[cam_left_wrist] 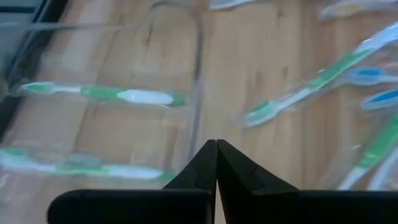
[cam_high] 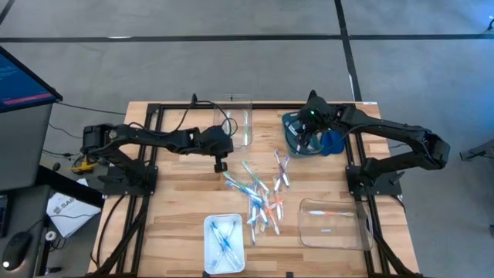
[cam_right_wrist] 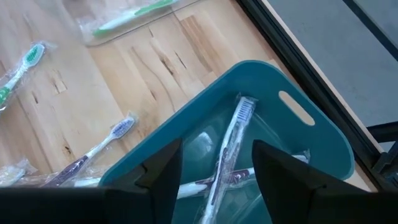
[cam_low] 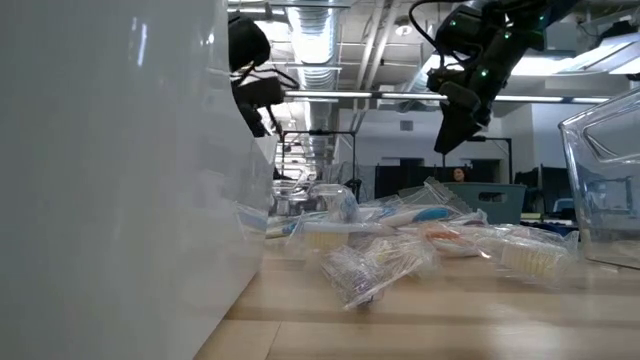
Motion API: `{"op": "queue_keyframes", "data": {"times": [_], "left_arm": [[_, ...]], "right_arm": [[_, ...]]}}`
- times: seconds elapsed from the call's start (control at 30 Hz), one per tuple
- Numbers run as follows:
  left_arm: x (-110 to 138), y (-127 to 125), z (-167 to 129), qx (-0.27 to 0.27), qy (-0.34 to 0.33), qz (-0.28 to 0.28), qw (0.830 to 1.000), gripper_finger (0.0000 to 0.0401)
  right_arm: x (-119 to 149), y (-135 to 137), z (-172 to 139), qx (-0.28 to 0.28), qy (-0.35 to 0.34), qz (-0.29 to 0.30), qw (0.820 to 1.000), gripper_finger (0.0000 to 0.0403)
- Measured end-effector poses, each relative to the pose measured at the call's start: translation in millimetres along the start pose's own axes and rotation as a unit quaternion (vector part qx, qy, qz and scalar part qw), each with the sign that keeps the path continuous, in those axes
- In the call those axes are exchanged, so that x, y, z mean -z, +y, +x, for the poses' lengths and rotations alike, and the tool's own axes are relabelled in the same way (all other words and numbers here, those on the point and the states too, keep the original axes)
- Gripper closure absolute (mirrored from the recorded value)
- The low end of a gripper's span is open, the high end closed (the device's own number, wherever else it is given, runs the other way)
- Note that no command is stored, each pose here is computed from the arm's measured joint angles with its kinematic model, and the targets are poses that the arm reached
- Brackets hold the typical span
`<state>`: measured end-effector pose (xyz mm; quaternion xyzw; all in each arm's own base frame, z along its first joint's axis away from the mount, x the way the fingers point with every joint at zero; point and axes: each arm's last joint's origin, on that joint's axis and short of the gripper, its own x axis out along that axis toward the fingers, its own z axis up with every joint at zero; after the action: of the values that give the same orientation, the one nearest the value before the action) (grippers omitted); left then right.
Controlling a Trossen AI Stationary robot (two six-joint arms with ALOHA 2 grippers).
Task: Pick & Place Toothbrushes
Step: Put the orange toothbrush into the bottom transparent bin
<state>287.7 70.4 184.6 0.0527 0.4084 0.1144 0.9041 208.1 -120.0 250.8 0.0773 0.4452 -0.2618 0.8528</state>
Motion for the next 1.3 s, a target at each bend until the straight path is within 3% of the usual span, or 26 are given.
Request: {"op": "queue_keyframes", "data": {"times": [0.67,1.13,1.3], "left_arm": [[-19.3,-30.4,-7.1,0.037,-0.086,0.032,0.995,0.0399],[-23.7,-50.3,-47.3,0.068,-0.157,0.031,0.985,0.0399],[-25.1,-53.0,-57.1,0.073,-0.178,0.031,0.981,0.0399]], "right_arm": [[2.6,49.0,-7.6,-0.062,-0.005,-0.041,0.997,0.0219],[12.8,96.2,-21.2,-0.124,-0.004,-0.047,0.991,0.0225],[19.7,109.8,-26.5,-0.141,0.005,-0.075,0.987,0.0231]]}}
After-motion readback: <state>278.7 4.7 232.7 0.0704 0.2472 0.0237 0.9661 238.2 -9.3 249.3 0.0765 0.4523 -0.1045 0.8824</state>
